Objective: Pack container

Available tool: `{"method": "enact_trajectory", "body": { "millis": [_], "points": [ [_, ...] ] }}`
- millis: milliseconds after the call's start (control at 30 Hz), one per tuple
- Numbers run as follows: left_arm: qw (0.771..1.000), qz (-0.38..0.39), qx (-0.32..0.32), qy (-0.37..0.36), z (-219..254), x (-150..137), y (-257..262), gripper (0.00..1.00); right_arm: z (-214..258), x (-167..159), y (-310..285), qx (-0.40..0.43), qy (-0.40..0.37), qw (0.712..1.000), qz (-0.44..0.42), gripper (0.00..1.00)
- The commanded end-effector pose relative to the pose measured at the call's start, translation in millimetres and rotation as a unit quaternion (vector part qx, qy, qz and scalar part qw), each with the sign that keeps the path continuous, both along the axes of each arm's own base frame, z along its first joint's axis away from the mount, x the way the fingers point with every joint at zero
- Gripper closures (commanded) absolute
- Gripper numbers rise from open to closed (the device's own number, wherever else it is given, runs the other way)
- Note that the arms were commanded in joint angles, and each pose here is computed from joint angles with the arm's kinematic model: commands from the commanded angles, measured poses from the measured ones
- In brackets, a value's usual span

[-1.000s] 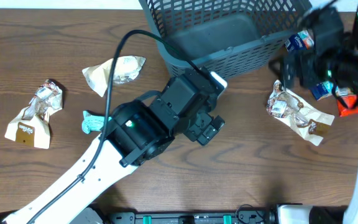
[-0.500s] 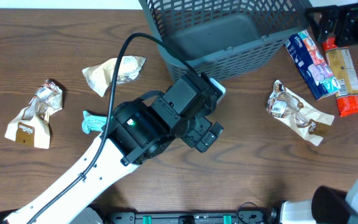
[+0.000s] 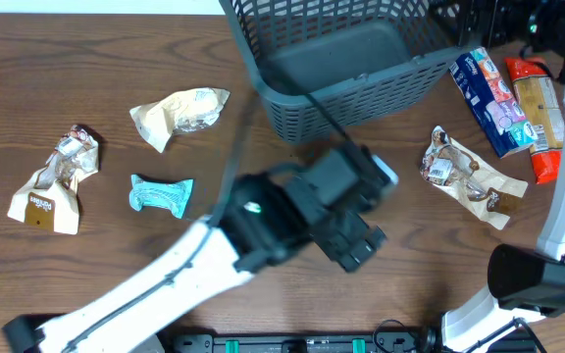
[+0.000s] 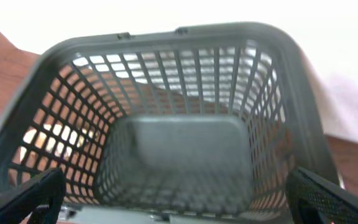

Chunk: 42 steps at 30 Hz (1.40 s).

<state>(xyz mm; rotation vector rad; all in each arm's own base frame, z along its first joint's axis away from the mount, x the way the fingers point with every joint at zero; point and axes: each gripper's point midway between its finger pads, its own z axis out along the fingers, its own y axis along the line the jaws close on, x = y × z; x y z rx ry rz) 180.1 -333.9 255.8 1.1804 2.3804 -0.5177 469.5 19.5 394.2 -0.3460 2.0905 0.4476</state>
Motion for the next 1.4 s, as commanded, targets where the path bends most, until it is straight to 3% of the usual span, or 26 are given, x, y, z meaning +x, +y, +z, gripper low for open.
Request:
{"method": "enact_trajectory", "body": {
  "millis": [0,200,467,733,900,1133,1367],
  "points": [
    [1.000,0.013,0.009,-0.026,1.0,6.6,-3.8,0.01,9.6,-1.6,7.3,0.012,-0.006,1.000,0.012,0.01],
    [0.999,0.014,0.000,-0.030,4.4,9.0,-6.7,0.01,-9.5,1.9,12.9,0.013,0.023,0.999,0.022,0.01],
    [1.000,0.011,-0.002,-0.026,4.2,7.0,-7.4,0.01,-34.4,34.4,29.7,0.023,0.029,0.999,0.036,0.01],
    [1.000,0.010,0.000,-0.023,3.5,6.1,-6.8,0.01,-24.3,64.2,31.6,0.050,-0.012,0.999,0.018,0.01],
    [0.999,0.013,-0.001,-0.030,4.0,9.1,-7.8,0.01,-51.5,72.6,17.9,0.025,0.021,0.999,-0.018,0.01],
    [0.993,0.061,0.015,-0.100,10.7,38.4,-1.0,0.01,-101.2,74.8,26.5,0.028,0.088,0.996,0.006,0.01],
    [0.979,0.142,0.026,-0.141,10.6,88.4,15.1,0.01,-124.1,73.6,24.5,0.020,0.122,0.992,0.003,0.01]
  ]
}}
